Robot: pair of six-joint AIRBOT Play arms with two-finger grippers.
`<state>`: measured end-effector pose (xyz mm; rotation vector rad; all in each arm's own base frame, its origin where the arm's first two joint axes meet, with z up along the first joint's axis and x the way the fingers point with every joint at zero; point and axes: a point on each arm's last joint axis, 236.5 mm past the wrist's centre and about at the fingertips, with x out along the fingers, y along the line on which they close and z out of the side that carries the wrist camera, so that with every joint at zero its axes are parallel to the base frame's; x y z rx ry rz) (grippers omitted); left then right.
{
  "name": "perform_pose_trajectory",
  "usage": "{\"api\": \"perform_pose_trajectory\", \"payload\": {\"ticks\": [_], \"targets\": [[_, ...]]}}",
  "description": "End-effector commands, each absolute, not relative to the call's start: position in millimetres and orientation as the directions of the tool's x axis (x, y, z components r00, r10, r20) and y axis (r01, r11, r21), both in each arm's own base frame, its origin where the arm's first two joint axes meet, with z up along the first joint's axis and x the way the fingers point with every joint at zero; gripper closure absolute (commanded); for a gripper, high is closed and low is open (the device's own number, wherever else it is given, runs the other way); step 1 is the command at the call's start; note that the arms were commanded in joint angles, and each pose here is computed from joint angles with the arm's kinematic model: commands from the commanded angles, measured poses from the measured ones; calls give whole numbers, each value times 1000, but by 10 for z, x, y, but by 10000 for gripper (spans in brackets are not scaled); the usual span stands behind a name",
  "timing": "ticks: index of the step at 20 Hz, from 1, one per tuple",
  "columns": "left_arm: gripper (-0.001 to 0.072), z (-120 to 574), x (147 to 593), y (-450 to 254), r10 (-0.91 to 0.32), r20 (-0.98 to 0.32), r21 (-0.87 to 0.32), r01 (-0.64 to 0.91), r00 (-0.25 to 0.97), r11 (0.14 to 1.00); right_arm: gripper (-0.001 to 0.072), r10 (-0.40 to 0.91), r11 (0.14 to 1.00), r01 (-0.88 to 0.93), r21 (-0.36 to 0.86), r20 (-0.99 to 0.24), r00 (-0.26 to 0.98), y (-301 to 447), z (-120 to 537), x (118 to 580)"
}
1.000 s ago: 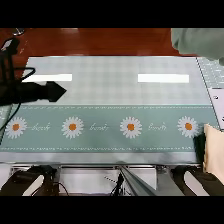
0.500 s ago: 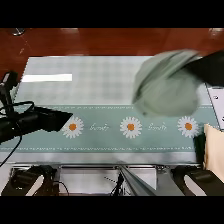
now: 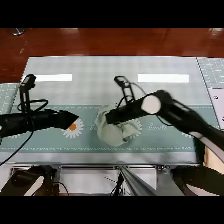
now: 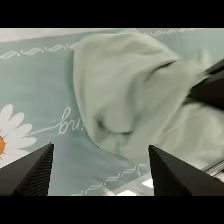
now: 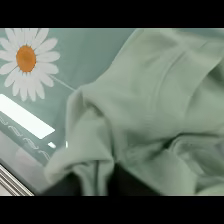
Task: Fold the shirts.
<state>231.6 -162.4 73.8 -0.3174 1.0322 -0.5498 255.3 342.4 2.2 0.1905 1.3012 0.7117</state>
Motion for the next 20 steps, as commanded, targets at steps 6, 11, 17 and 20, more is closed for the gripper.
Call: {"api": "perform_pose_trajectory", "payload": {"ticks": [6,11,17,20], "targets": [[7,449,2227,-1691,-564,-786,-510,248,253,824,83,467,864,-319,388,-855,225,2204,659,3264],[7,578,2153,-2122,-702,-690,-656,256,177,710,85,186,962,87,260,-851,491,207,1005,3291],[7,-95,2132,-2870,-691,-722,-637,365,26,679,87,378,863,235,446,-881,283,416,-211,2456],[7,-217,2385,-3166,-686,-727,-620,387,43,682,91,497,794,262,549,-834,241,734,-490,2245]]}}
